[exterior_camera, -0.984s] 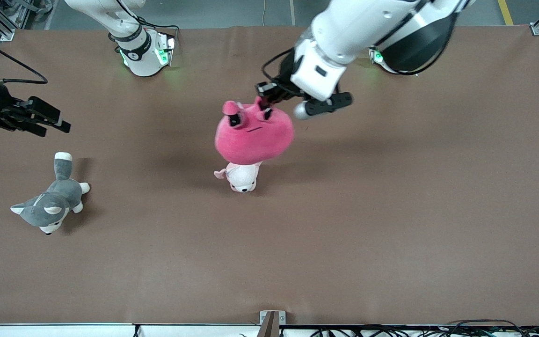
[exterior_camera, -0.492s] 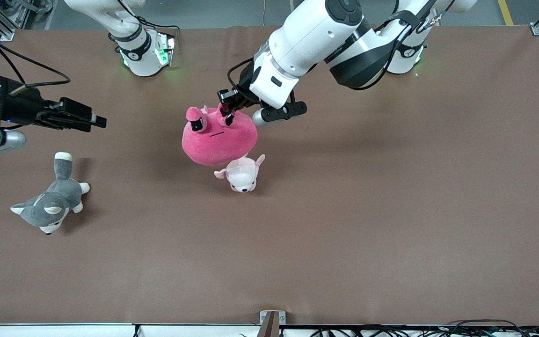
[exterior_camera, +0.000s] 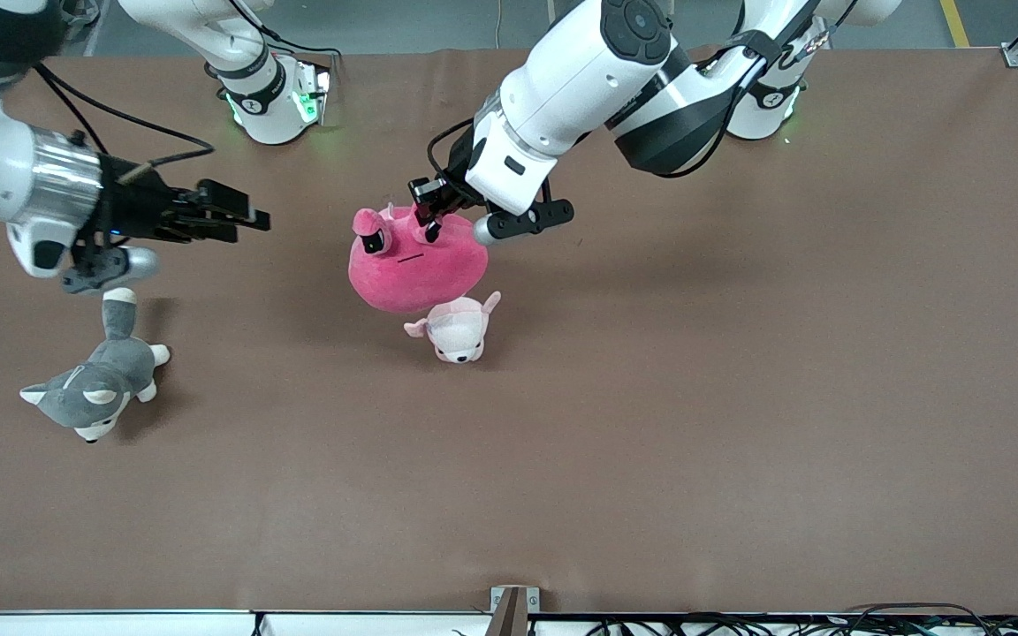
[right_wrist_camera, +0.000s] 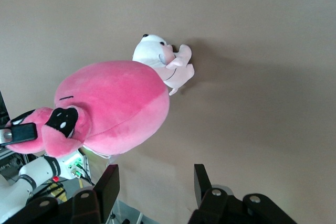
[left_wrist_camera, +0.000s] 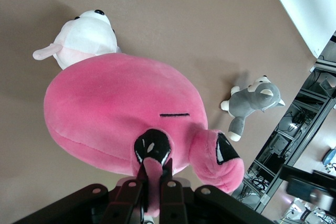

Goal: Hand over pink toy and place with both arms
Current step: 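Reach the right gripper to the pink plush held by the left gripper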

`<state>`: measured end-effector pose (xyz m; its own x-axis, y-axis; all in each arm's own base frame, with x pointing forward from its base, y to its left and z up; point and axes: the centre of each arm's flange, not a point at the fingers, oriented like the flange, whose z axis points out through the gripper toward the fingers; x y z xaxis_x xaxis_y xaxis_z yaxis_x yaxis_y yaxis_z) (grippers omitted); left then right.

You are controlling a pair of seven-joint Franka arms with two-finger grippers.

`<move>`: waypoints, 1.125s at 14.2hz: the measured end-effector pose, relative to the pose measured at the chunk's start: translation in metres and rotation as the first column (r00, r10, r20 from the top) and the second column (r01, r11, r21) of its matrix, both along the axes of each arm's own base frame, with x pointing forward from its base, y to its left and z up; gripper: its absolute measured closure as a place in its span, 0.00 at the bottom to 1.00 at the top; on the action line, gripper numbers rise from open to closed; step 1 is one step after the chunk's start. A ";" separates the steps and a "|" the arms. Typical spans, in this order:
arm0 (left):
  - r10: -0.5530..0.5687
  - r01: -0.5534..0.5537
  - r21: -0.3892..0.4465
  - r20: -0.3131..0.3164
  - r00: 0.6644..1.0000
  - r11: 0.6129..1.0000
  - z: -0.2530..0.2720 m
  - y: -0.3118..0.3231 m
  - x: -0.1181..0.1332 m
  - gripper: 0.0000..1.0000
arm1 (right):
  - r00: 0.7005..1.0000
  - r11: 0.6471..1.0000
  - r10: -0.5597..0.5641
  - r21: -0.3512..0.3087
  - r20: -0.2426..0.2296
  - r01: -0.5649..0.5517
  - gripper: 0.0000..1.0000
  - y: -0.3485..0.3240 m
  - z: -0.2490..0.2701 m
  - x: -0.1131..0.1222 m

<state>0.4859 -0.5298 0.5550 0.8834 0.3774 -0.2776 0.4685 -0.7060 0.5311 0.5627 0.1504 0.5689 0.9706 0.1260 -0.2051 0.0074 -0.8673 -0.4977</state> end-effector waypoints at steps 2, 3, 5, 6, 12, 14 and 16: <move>0.002 -0.002 0.000 0.001 1.000 1.000 0.000 0.001 0.001 0.90 | 1.000 1.000 0.023 -0.003 0.000 -0.023 0.33 0.023 -0.014 0.003; 0.003 -0.003 0.000 0.001 1.000 1.000 0.000 0.001 0.002 0.90 | 1.000 1.000 0.028 -0.002 -0.004 -0.028 0.33 0.028 -0.018 0.004; 0.006 -0.006 -0.004 0.005 1.000 1.000 0.001 0.001 0.002 0.90 | 1.000 0.999 0.026 0.026 -0.014 -0.026 0.33 0.034 -0.021 0.006; 0.005 -0.005 -0.006 0.007 1.000 1.000 0.001 0.000 0.001 0.90 | 1.000 0.999 0.018 0.045 -0.010 -0.018 0.33 0.036 -0.020 0.007; 0.012 -0.012 0.010 0.029 1.000 1.000 -0.005 -0.006 0.000 0.90 | 0.996 0.982 -0.075 0.167 -0.052 0.083 0.33 0.042 -0.007 0.014; 0.012 -0.012 0.011 0.029 0.999 1.000 -0.005 -0.006 0.000 0.90 | 0.995 0.982 -0.082 0.165 -0.062 0.092 0.34 0.046 -0.006 0.013; 0.013 -0.013 0.011 0.029 0.999 1.000 -0.005 -0.006 0.000 0.90 | 0.995 0.982 -0.084 0.165 -0.060 0.092 0.34 0.049 -0.005 0.013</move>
